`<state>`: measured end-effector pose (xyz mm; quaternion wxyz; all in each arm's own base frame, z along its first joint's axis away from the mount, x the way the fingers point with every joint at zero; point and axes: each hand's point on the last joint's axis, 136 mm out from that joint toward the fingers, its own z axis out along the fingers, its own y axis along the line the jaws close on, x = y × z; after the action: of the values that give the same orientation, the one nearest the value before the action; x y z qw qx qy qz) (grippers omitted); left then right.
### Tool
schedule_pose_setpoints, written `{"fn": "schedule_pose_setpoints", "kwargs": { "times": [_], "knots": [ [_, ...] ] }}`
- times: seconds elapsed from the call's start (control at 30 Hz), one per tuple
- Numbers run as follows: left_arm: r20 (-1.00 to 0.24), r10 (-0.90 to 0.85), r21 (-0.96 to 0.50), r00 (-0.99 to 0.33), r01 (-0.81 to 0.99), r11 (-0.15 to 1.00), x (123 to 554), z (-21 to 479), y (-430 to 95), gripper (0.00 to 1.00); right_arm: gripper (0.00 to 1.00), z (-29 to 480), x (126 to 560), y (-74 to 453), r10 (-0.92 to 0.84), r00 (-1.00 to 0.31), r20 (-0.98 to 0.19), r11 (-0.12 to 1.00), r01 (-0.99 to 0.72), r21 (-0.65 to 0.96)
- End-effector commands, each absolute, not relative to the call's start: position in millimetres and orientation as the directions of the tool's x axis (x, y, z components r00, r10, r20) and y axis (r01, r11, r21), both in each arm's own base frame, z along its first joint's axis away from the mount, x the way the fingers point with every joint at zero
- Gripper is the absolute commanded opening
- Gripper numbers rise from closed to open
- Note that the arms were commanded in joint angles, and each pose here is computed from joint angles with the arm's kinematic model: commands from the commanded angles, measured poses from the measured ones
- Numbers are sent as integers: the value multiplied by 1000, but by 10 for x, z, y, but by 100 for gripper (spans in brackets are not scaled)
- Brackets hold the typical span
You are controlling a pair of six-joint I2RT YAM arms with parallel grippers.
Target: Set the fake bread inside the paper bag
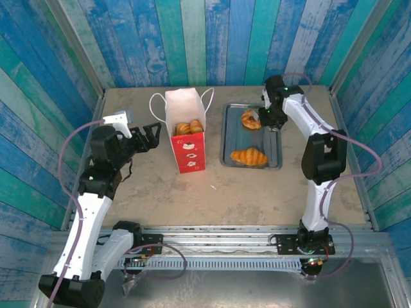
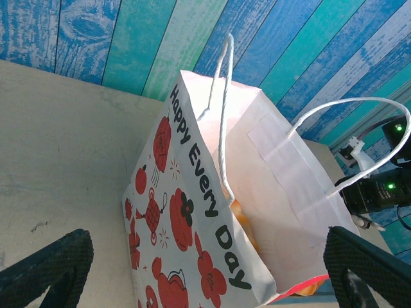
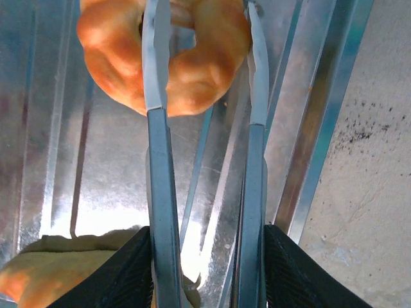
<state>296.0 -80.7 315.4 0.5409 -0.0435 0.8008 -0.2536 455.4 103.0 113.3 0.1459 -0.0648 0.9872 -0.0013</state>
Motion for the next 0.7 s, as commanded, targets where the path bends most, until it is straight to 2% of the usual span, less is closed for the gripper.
{"fn": "schedule_pose_setpoints", "kwargs": {
  "times": [0.0, 0.4, 0.67],
  "knots": [
    [-863, -329, -429, -384, 213, 878, 2930, 3227, -778, 96, 45, 1096, 4522, 1010, -161, -956, -245, 987, -150, -63],
    [-871, -319, -412, -372, 202, 889, 2910, 3252, -741, 96, 21, 1260, 4511, 976, -157, -951, -265, 986, -138, -88],
    [-879, -331, -406, -344, 173, 897, 2877, 3339, -669, 96, 18, 1602, 4427, 953, -147, -931, -334, 989, -126, -82]
  ]
}}
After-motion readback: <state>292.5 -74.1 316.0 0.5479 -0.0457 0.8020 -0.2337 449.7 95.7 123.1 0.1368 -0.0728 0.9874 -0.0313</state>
